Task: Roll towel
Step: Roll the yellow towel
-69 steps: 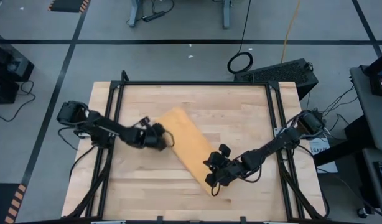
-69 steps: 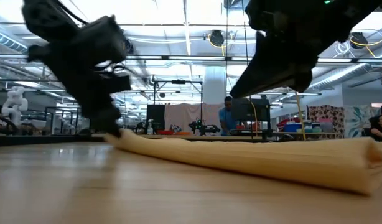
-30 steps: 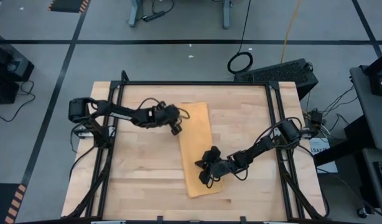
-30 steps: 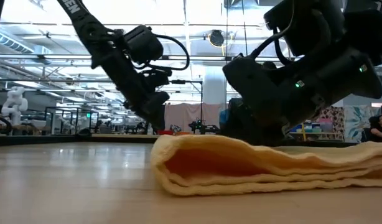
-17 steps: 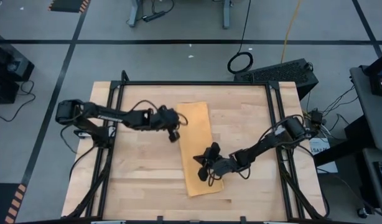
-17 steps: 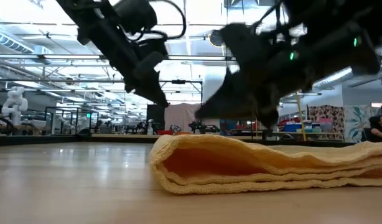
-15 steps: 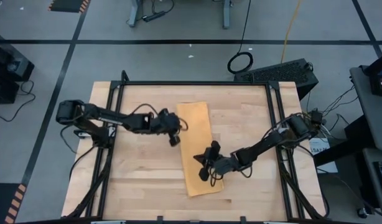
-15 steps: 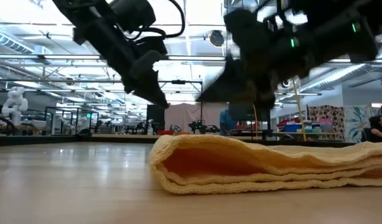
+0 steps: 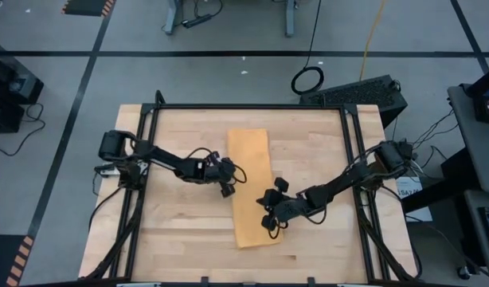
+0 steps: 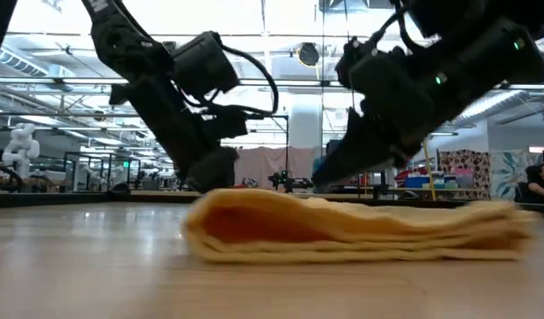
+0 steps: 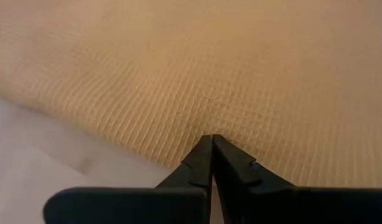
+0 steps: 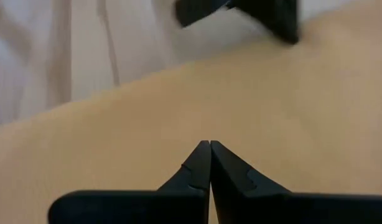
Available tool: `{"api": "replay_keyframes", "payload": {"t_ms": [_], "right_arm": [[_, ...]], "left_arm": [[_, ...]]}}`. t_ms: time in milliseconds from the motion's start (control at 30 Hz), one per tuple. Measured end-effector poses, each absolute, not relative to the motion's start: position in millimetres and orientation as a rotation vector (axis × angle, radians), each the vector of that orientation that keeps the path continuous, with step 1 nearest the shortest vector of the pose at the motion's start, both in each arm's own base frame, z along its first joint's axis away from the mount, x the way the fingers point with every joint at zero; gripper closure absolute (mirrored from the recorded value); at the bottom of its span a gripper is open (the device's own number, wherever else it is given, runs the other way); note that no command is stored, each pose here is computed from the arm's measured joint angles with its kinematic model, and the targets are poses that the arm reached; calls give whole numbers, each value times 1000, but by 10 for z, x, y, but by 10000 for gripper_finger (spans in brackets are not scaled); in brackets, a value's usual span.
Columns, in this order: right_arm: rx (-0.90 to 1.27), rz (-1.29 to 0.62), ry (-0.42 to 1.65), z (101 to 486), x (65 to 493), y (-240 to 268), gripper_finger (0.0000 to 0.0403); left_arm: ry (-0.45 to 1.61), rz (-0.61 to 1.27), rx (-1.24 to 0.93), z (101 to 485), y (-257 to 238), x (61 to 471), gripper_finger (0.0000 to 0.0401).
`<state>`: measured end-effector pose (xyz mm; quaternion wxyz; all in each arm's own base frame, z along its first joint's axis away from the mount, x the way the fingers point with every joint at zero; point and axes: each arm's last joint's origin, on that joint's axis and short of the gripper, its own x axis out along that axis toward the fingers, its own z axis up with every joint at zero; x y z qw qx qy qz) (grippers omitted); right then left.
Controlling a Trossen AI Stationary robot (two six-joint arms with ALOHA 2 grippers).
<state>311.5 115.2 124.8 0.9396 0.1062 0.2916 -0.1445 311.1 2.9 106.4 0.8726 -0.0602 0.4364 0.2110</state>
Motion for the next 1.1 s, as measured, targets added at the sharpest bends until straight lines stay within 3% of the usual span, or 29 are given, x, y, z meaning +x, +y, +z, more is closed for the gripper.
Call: {"api": "replay_keyframes", "payload": {"t_ms": [267, 500, 767, 1100], "right_arm": [[295, -380, 548, 974, 3175, 1191, 403], [277, -376, 456, 1248, 3191, 1184, 403], [190, -109, 486, 1669, 2989, 1416, 403], [51, 116, 591, 1497, 2576, 2051, 398]], "left_arm": [[927, 520, -37, 1173, 272, 3087, 382], [859, 443, -74, 1493, 204, 3044, 382], [687, 153, -33, 1884, -564, 2954, 382], [555, -38, 68, 1828, -1610, 2692, 379]]}}
